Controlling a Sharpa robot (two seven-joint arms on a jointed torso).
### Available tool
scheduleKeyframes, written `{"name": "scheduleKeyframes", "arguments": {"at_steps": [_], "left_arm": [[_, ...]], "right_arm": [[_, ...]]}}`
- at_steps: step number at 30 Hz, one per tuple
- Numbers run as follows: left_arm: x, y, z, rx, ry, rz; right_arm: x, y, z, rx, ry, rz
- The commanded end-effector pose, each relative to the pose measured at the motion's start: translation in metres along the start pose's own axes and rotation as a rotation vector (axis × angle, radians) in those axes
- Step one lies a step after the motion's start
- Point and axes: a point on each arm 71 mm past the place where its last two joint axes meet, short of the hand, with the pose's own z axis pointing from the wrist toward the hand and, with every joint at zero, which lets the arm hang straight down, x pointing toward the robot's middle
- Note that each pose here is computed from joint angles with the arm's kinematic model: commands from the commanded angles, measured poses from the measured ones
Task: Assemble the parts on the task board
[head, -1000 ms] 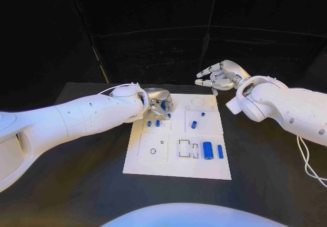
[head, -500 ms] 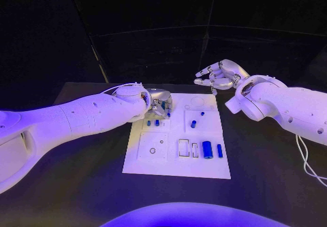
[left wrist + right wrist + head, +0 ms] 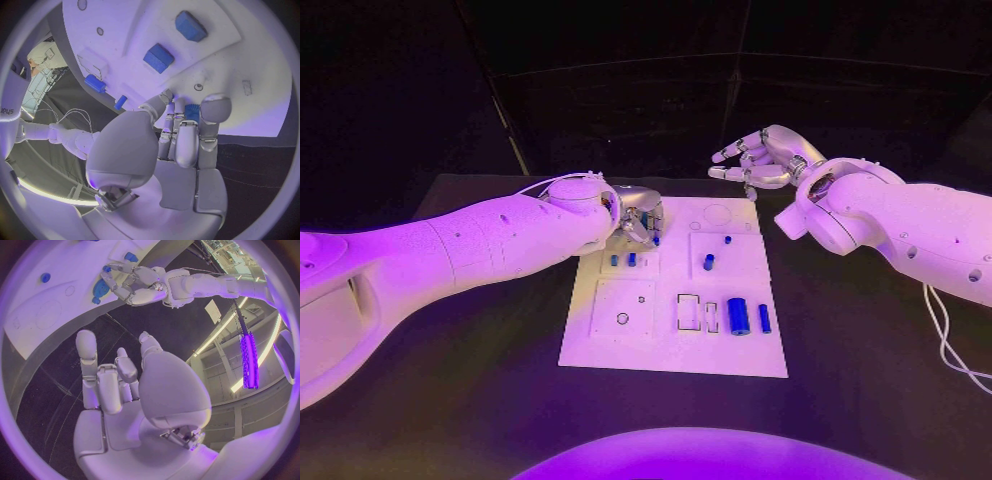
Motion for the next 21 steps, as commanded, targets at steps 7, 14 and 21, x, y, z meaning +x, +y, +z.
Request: {"name": "scheduleKeyframes", "arguments": {"at_steps": [7,14,21], "left_arm": [[0.007,0.0012,0.0005,-0.011,0.047,0.012],[0.0073,0.0012,0.0006,-0.011,0.043,0.012],[0.0078,-0.0003,0.0006,-0.008,0.044,0.011]], "right_arm": [[-0.0005,0.0014,0.0003,-0.009,0.004,0.003],[-0.0003,0.0016,0.0004,-0.009,0.004,0.003],[-0.0007,0.0014,0.0002,-0.007,0.001,0.002]]}}
